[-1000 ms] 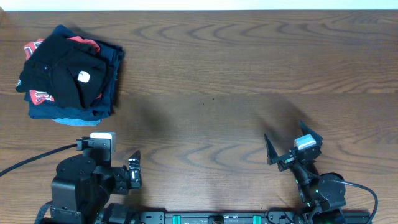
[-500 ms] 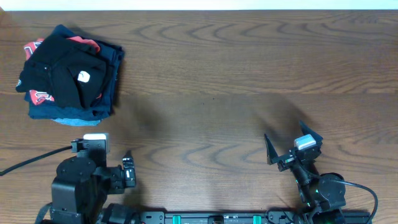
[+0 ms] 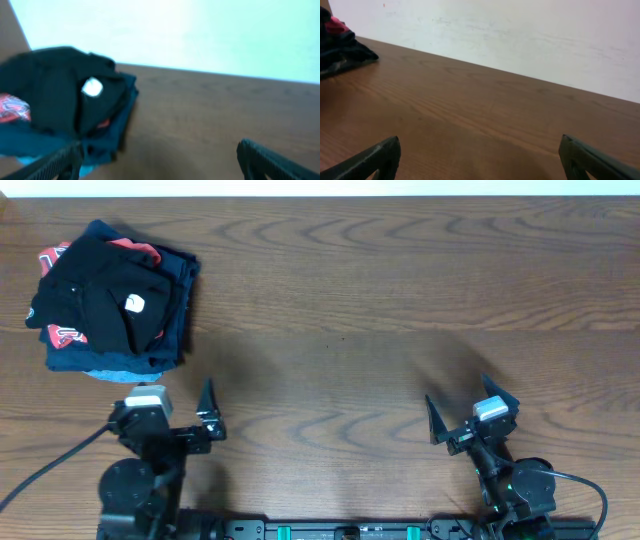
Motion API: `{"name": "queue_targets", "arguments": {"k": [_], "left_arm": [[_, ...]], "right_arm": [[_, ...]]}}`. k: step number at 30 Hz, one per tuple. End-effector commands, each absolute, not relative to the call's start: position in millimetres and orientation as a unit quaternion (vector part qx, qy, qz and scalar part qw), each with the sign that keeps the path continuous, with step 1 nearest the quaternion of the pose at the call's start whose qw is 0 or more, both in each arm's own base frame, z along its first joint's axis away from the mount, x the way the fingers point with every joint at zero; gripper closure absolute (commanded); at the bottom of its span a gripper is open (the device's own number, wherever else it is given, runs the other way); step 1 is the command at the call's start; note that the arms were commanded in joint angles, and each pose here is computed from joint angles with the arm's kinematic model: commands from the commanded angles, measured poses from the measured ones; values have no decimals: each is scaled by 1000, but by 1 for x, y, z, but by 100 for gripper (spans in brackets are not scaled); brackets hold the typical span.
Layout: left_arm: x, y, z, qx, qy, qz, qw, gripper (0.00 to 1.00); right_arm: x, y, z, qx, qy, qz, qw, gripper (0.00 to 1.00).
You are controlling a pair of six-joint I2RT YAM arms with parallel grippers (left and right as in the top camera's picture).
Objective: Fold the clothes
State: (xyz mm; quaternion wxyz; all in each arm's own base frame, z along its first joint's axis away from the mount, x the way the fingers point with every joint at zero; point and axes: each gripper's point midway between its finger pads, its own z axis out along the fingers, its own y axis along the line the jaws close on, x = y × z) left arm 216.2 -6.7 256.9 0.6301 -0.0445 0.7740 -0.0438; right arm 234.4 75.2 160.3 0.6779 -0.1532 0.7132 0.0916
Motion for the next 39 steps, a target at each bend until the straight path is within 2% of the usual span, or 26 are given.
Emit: {"name": "queue_targets", "arguments": {"k": [1, 8, 22, 39], "left_arm": [[220, -10, 236, -35, 768, -51, 638, 2], [223, -10, 212, -33, 737, -52, 674, 2], [244, -11, 138, -36, 758, -49, 650, 2], [244, -11, 137, -35, 759, -49, 648, 2]], "right_arm": [[236, 71, 159, -150, 714, 81, 680, 1], [236, 71, 159, -150, 714, 81, 680, 1], [236, 71, 159, -150, 714, 81, 680, 1], [236, 71, 159, -150, 714, 81, 680, 1]]}}
